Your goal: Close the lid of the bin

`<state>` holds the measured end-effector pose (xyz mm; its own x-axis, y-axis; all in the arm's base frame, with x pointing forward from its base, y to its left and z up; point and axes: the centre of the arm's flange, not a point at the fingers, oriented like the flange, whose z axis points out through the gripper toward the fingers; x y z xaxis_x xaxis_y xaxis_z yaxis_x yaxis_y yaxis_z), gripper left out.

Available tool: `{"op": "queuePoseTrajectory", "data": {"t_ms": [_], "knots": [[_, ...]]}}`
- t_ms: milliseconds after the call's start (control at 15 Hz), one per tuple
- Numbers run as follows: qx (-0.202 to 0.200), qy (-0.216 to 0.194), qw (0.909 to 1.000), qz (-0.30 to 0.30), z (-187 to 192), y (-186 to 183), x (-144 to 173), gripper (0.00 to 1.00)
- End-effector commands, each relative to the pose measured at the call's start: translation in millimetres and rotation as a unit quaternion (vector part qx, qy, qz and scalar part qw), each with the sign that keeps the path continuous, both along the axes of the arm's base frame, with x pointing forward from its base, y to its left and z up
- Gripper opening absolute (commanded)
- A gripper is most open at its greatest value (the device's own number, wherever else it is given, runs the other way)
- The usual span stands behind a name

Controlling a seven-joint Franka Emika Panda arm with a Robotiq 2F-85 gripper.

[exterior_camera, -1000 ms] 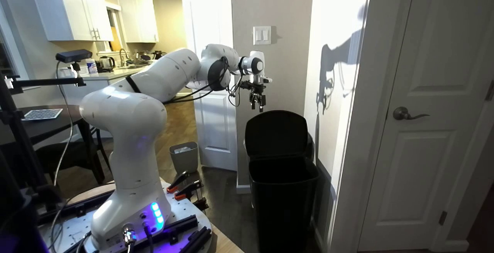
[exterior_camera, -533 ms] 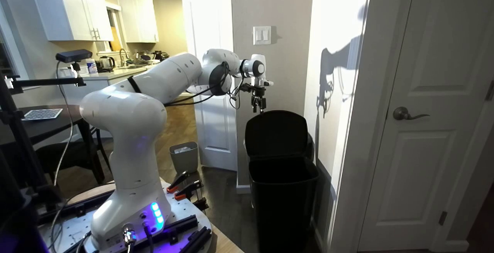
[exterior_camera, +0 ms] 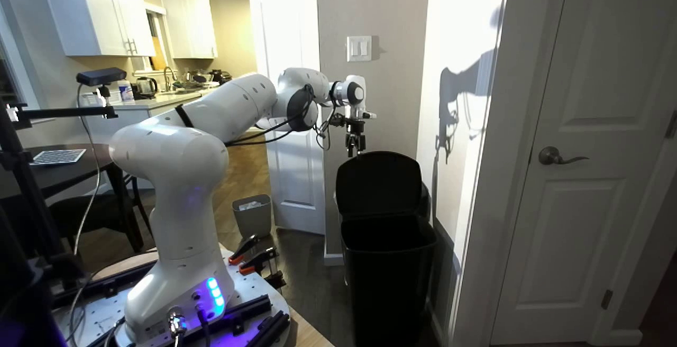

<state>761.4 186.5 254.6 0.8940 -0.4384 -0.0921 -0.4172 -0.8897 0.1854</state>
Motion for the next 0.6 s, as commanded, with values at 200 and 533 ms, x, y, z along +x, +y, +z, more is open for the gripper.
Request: {"op": "queuePoseTrajectory", "data": {"t_ms": [200, 533], "knots": [[0.047, -0.012, 0.9987, -0.017, 17.8, 16.6, 44.1, 1.00], [0.040, -0.030, 0.9979, -0.041, 19.2, 15.7, 59.0, 1.00]]}}
